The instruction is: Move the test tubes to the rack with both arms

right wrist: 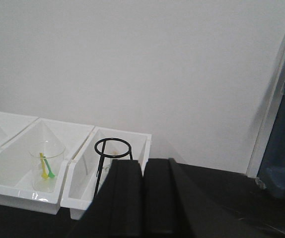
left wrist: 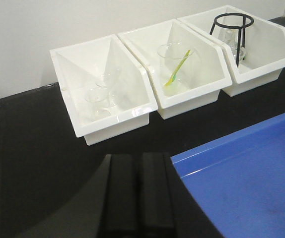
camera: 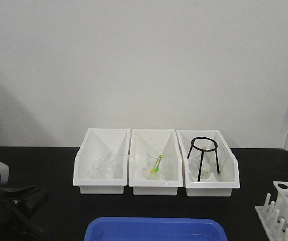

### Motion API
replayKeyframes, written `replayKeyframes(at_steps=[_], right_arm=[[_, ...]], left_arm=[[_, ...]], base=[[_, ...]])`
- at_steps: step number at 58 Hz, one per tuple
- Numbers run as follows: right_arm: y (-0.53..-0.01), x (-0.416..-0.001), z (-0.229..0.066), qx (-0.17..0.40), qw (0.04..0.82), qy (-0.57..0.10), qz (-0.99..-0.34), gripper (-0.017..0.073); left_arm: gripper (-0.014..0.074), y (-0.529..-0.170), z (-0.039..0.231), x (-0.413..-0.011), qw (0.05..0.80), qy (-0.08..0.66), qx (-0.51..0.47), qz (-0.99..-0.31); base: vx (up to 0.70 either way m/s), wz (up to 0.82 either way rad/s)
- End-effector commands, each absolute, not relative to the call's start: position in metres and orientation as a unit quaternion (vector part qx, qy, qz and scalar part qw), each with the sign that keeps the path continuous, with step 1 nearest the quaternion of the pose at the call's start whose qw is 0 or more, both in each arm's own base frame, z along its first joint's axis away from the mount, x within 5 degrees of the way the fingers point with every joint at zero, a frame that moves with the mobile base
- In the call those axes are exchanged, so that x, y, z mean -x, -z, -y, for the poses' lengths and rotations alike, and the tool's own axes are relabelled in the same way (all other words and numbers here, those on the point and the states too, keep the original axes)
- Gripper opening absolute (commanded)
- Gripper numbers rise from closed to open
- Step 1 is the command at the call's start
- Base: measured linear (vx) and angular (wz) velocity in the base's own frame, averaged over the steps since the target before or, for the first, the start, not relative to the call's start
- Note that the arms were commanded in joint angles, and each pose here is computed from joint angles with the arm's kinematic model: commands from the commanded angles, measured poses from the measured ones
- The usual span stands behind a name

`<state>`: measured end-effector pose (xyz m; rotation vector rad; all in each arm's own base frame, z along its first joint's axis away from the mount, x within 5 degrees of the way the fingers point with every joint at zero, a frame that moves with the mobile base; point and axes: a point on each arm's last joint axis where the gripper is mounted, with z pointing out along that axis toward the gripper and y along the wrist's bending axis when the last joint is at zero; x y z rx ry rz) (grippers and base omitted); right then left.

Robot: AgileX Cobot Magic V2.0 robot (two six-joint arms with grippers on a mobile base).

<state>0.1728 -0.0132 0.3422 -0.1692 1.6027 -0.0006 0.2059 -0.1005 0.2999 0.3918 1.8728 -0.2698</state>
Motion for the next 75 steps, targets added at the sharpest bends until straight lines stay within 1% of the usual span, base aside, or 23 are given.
replayKeyframes(at_steps=[1, 17, 25, 36, 44, 50, 57, 64, 70, 75], right_arm=[[-0.354, -0.172, 0.011, 0.08, 0.708, -0.008, -0.702, -0.0008], [-0.354, -0.172, 0.011, 0.08, 0.708, -0.007, -0.702, -0.0008], [-0.354, -0.172, 0.011, 0.08, 0.708, -0.007, -0.702, -0.0008], [-0.354, -0.172, 0.011, 0.08, 0.708, -0.008, -0.702, -0.0008], [-0.354, -0.172, 0.011, 0.08, 0.708, -0.008, -0.702, -0.0008], [-0.354, -0.172, 0.011, 0.08, 0.708, -0.008, -0.702, -0.0008], [-0.354, -0.172, 0.011, 0.08, 0.708, -0.008, -0.702, -0.0008], [-0.354, -0.172, 0.011, 0.08, 0.708, -0.008, -0.702, -0.0008], [-0.354, -0.172, 0.011, 0.08, 0.708, -0.008, -0.702, -0.0008], [-0.354, -0.172, 0.011, 0.08, 0.708, -0.008, -0.702, -0.0008]], left_arm=[[-0.002, -0.315, 0.102, -0.203, 0.588, 0.129, -0.166, -0.781], [-0.002, -0.315, 0.102, -0.203, 0.587, 0.132, -0.167, -0.781], [-0.002, -0.315, 0.102, -0.204, 0.587, 0.142, -0.147, -0.784], [-0.002, -0.322, 0.098, -0.207, 0.618, 0.136, -0.119, -0.765], [-0.002, -0.329, 0.102, -0.204, 0.64, 0.143, -0.154, -0.739], [-0.002, -0.337, 0.099, -0.192, 0.645, 0.136, -0.194, -0.727], [-0.002, -0.347, 0.081, -0.175, 0.649, 0.11, -0.2, -0.725], [-0.002, -0.348, 0.055, -0.152, 0.682, 0.081, -0.166, -0.708], [-0.002, -0.33, 0.035, -0.125, 0.702, 0.056, -0.136, -0.696], [-0.002, -0.301, 0.024, -0.107, 0.702, 0.039, -0.119, -0.701]], base=[[0.0, 0.0], [0.0, 0.0], [0.0, 0.0], [0.0, 0.0], [0.0, 0.0], [0.0, 0.0], [0.0, 0.0], [0.0, 0.0], [0.0, 0.0], [0.0, 0.0]])
